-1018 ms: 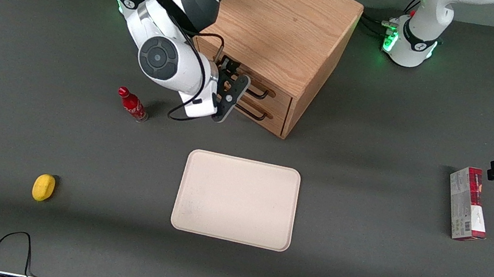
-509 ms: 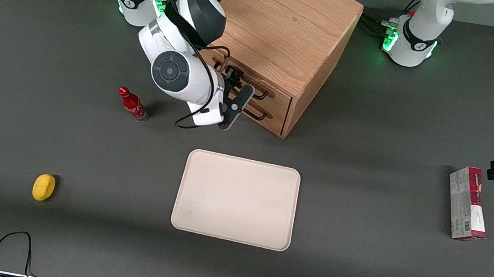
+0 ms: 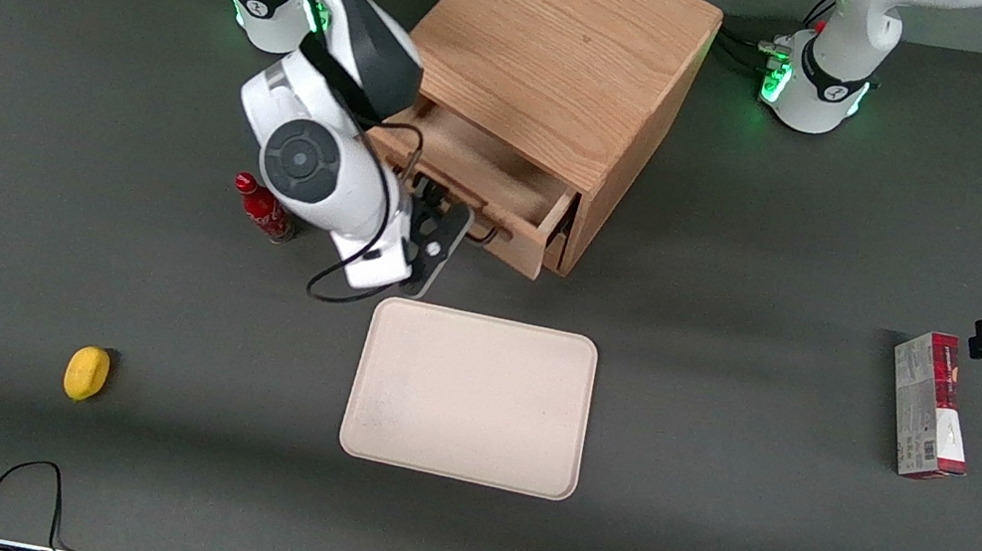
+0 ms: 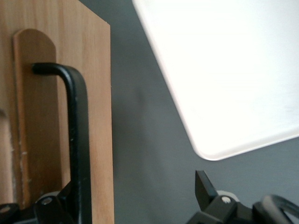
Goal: Open upper drawer
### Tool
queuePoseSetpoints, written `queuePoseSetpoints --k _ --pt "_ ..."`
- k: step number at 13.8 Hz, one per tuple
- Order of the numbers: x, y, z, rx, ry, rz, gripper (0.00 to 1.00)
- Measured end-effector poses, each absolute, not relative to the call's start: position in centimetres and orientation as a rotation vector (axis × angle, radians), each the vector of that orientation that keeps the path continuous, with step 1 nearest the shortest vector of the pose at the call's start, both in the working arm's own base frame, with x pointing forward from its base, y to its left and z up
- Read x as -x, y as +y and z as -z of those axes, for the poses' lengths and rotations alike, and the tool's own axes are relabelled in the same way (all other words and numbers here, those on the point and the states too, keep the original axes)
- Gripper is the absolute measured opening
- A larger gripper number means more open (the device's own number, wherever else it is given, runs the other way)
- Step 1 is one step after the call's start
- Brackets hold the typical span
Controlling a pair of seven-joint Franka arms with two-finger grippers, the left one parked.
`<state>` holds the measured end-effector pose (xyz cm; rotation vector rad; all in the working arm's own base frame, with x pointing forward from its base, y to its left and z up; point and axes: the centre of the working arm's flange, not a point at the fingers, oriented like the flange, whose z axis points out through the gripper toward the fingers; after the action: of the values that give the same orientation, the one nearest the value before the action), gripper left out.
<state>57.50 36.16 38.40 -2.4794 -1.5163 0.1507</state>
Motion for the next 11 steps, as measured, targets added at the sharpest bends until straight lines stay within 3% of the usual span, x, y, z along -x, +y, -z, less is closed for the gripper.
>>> queuePoseSetpoints --k 5,11 --pt "-64.1 29.5 -38.8 2.552 -1.523 -0.054 1.00" --pt "-65.8 27.9 -41.2 2.594 -1.499 0.023 1.00"
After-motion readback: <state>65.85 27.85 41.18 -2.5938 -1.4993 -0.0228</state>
